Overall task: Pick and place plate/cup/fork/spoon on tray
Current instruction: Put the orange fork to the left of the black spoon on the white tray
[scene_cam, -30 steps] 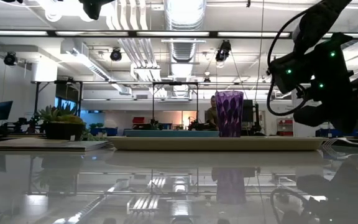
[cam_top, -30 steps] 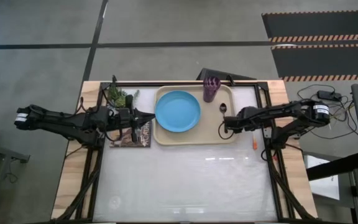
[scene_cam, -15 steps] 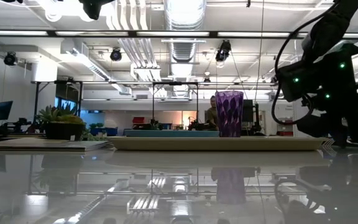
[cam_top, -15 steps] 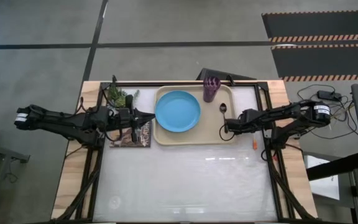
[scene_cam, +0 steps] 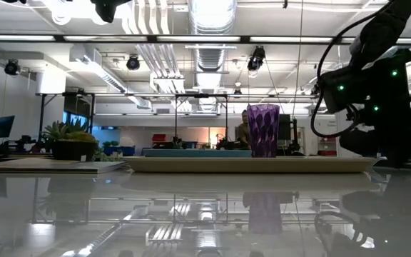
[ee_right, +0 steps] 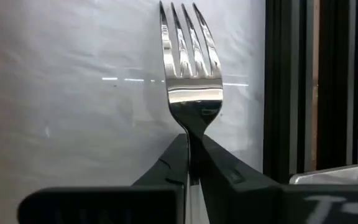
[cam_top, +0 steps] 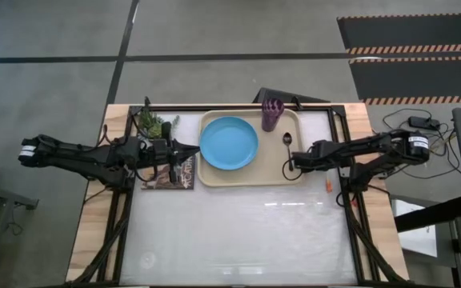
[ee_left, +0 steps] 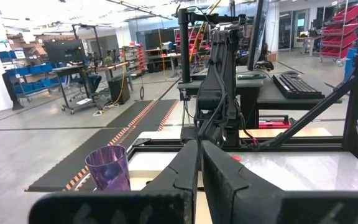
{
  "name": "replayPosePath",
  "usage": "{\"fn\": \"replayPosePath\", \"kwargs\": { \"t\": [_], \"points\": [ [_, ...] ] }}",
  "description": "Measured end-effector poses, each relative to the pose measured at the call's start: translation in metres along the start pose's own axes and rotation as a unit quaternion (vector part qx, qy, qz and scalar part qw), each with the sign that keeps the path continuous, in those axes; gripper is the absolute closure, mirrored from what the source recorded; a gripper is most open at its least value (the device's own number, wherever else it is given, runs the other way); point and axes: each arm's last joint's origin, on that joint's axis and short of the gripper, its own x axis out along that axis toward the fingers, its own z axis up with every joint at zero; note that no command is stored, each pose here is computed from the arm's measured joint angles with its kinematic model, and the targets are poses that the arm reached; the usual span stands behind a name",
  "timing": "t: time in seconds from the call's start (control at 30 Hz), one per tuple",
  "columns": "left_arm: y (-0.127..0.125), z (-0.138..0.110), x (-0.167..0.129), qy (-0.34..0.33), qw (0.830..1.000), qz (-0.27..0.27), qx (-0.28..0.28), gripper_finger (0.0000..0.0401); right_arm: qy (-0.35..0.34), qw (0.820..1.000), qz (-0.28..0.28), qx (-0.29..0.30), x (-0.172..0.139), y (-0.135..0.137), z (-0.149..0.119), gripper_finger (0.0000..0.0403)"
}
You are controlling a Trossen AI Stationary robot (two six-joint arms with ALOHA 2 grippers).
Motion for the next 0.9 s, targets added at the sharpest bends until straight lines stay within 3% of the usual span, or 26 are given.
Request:
{"fn": "replayPosePath", "kwargs": {
  "t": [0.17,0.4,0.57,0.63,0.73,0.8,0.9],
  "points": [
    [0.0,0.0,0.0,0.0,1.0,0.0,0.0,0.0398,-0.015,1.0,0.02,0.009,-0.013,-0.004,0.005,0.039],
    [0.0,0.0,0.0,0.0,1.0,0.0,0.0,0.0398,-0.068,0.997,0.038,0.021,-0.06,-0.016,0.023,0.039],
    [0.0,0.0,0.0,0.0,1.0,0.0,0.0,0.0398,-0.127,0.982,0.139,-0.01,-0.095,-0.012,0.026,0.039],
    [0.0,0.0,0.0,0.0,1.0,0.0,0.0,0.0398,-0.152,0.968,0.199,-0.036,-0.108,-0.006,0.022,0.039],
    [0.0,0.0,0.0,0.0,1.0,0.0,0.0,0.0398,-0.192,0.931,0.299,-0.086,-0.128,0.003,0.013,0.039],
    [0.0,0.0,0.0,0.001,1.0,0.0,0.0,0.0398,-0.219,0.895,0.366,-0.132,-0.142,0.01,0.005,0.039],
    [-0.001,-0.002,0.002,0.005,1.0,-0.001,0.001,0.0398,-0.265,0.827,0.46,-0.187,-0.157,0.023,-0.008,0.039]
  ]
}}
